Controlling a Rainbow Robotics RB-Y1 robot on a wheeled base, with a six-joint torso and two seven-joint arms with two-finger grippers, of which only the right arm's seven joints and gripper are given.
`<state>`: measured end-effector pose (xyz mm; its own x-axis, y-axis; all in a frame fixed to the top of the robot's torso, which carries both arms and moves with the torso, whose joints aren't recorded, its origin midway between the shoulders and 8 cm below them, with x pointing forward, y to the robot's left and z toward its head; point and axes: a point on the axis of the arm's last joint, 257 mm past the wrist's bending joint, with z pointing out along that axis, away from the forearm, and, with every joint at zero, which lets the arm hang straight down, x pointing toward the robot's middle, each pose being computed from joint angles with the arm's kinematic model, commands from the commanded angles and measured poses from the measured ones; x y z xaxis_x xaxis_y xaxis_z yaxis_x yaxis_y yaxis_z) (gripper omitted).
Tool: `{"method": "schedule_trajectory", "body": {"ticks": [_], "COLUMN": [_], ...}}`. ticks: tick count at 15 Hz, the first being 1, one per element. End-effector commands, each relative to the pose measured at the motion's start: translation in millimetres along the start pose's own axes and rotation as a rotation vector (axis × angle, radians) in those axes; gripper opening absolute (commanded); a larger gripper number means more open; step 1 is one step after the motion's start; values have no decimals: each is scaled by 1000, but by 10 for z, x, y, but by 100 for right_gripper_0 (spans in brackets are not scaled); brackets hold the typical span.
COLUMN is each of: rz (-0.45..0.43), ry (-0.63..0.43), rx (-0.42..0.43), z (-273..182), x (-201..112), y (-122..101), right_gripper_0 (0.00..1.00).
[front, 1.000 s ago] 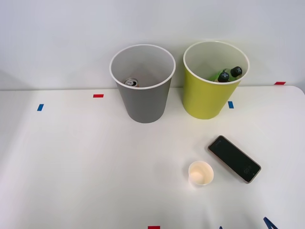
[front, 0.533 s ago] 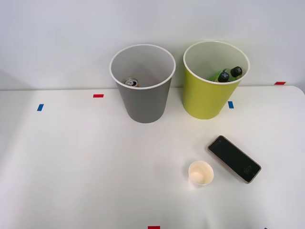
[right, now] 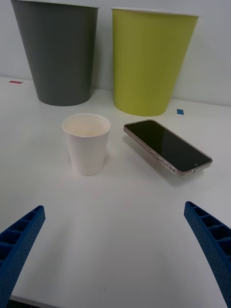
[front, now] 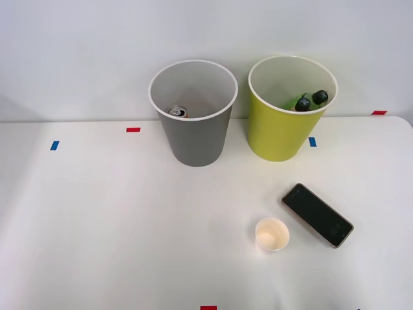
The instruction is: Put cans in the gray bin, plastic bottles in the light green bin
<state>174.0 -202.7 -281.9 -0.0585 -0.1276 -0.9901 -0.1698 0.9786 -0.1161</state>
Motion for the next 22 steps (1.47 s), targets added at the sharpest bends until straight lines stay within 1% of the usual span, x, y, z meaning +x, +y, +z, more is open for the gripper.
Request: {"method": "schedule_trajectory", "body": {"ticks": [1, 22], "rz": [0, 0], "ry": [0, 0], "rx": [0, 0], "z": [0, 0], "x": [1, 1], "y": [0, 0], "right_gripper_0": [100, 100]}}
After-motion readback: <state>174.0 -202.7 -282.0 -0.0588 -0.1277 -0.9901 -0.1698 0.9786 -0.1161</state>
